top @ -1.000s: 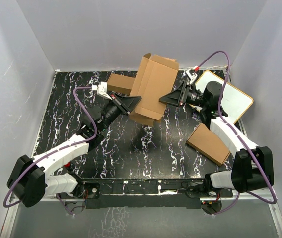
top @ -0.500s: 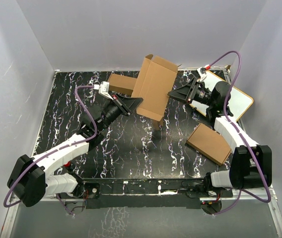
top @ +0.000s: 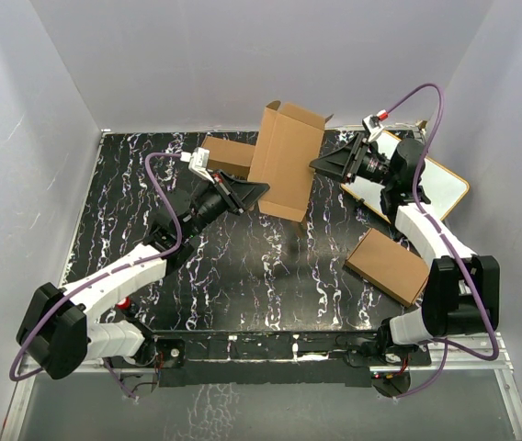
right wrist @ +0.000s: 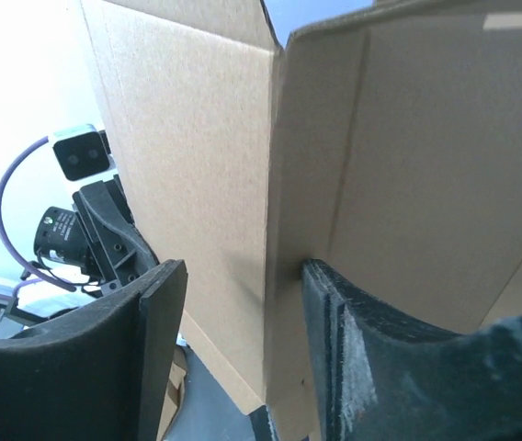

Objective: Fold the paper box

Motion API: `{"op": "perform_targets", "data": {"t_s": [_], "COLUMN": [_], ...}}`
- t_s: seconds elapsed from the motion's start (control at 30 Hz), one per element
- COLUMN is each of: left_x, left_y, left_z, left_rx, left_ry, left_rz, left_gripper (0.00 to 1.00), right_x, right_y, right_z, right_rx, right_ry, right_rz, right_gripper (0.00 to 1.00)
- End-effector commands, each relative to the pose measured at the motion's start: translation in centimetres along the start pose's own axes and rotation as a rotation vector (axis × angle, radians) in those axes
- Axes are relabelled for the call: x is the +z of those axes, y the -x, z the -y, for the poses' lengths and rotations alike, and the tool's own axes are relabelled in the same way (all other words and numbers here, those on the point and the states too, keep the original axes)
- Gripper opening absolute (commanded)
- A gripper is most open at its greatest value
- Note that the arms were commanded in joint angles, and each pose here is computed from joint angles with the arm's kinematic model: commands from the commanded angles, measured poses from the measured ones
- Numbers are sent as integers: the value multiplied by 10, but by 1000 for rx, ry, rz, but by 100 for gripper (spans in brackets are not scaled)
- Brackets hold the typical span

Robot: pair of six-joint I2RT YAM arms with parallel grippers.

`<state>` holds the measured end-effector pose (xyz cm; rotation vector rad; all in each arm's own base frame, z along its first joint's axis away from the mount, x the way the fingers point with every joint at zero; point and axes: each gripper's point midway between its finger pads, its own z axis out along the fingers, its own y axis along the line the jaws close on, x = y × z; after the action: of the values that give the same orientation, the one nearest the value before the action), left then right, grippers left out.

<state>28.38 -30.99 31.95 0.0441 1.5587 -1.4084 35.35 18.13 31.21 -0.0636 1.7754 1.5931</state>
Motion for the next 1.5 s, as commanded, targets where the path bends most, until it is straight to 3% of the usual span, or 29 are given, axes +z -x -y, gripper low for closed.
{"op": "perform_targets", "data": {"t_s": [0.0,0.47,0.63,0.73,0.8,1.03,1.47], "left_x": [-2,-6,-7,-8,-9,-12,1], "left_y": [7,13,15,15,16,23,15], "left_z": [18,16,13,12,10,3,2], "left_rx": [-12,-16,-17,-23,-30,-74,-139], "left_ry": [-70,-73,-68,-69,-68,-53,-73], "left_rz": [-11,-25,-24,-19,-13,69,123], "left_gripper": [0,0,0,0,0,3,33], "right_x": [3,10,10,8,6,-1,-8], "right_y": [20,34,32,27,26,16,13], "right_z": [-16,-6,-6,-10,-12,-12,-4], "right_rx": [-143,-192,-191,-190,-187,-58,55], "right_ry": [35,2,7,24,31,38,13], "right_rz": [34,30,26,29,35,93,181], "right_gripper": [60,60,37,16,8,8,8]}}
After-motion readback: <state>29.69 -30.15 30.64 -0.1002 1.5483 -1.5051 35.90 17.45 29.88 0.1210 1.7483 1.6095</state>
